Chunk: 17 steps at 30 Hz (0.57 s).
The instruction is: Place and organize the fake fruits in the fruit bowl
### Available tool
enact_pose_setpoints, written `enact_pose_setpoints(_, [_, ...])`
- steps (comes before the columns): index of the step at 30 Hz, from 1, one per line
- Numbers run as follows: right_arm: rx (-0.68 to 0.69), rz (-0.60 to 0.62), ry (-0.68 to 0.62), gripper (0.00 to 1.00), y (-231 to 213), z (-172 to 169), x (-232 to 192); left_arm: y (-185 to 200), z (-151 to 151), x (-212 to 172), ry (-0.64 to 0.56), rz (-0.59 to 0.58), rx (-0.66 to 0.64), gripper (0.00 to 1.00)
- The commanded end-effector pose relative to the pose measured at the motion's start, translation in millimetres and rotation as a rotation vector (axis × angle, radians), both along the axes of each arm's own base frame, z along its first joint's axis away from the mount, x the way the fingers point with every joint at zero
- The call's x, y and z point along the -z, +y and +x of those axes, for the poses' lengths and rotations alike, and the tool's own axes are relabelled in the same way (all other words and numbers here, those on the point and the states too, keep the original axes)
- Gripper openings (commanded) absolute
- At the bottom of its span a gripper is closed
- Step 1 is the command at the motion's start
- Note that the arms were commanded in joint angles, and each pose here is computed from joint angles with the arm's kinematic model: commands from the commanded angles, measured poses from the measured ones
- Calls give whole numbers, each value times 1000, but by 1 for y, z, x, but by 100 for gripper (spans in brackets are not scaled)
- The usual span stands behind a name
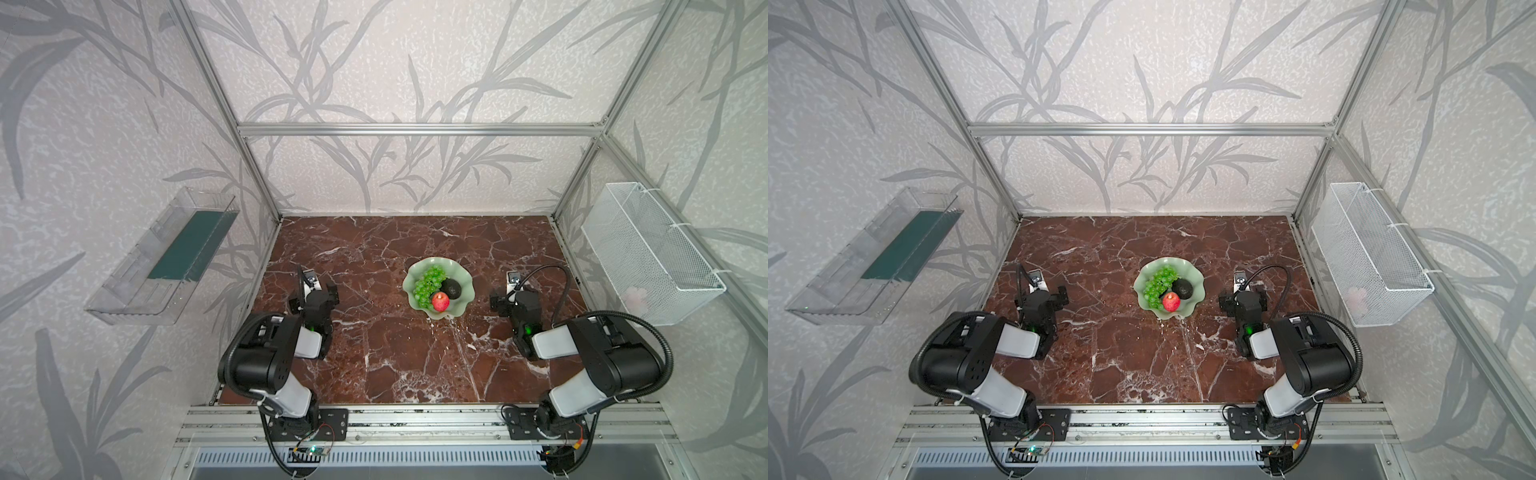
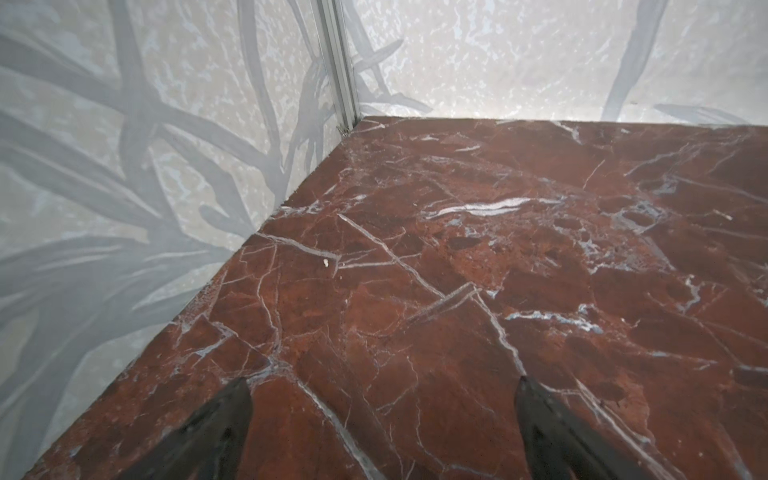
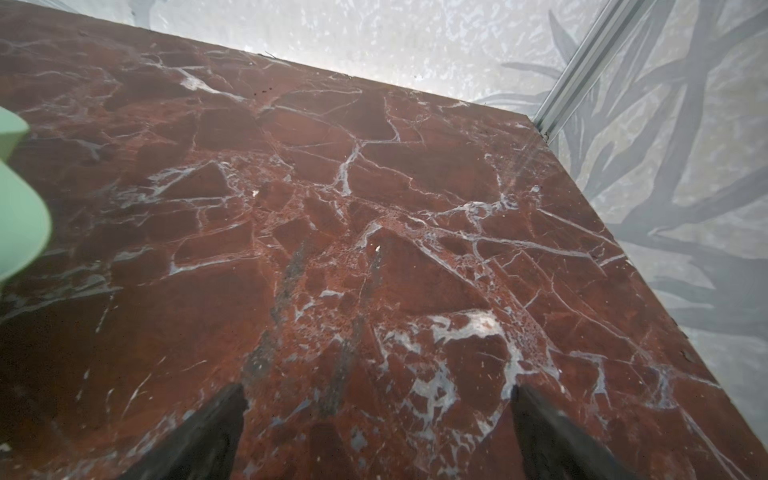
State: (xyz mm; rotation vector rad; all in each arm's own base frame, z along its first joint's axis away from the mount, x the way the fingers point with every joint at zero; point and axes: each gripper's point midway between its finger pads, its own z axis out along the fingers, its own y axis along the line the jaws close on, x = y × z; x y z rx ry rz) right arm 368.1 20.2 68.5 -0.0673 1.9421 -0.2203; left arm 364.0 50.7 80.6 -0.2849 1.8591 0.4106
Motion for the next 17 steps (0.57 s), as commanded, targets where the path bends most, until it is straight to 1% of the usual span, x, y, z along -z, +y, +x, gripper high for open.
enact_pose_setpoints(1, [-1, 14, -104, 99, 2, 14, -31, 0, 14, -28, -87, 4, 5, 99])
enact_pose_setpoints(5, [-1, 7, -88, 99, 3, 23, -29, 0, 16, -27, -82, 5, 5, 99])
enact_pose_setpoints(12, [8, 14, -63, 99, 2, 24, -28, 0, 16, -26, -82, 10, 7, 99])
enact_pose_setpoints(16, [-33, 50, -35, 99, 4, 27, -25, 0, 16, -28, -86, 10, 8, 99])
enact_pose_setpoints(17, [-72, 42, -30, 99, 10, 26, -25, 0, 16, -27, -85, 10, 9, 99])
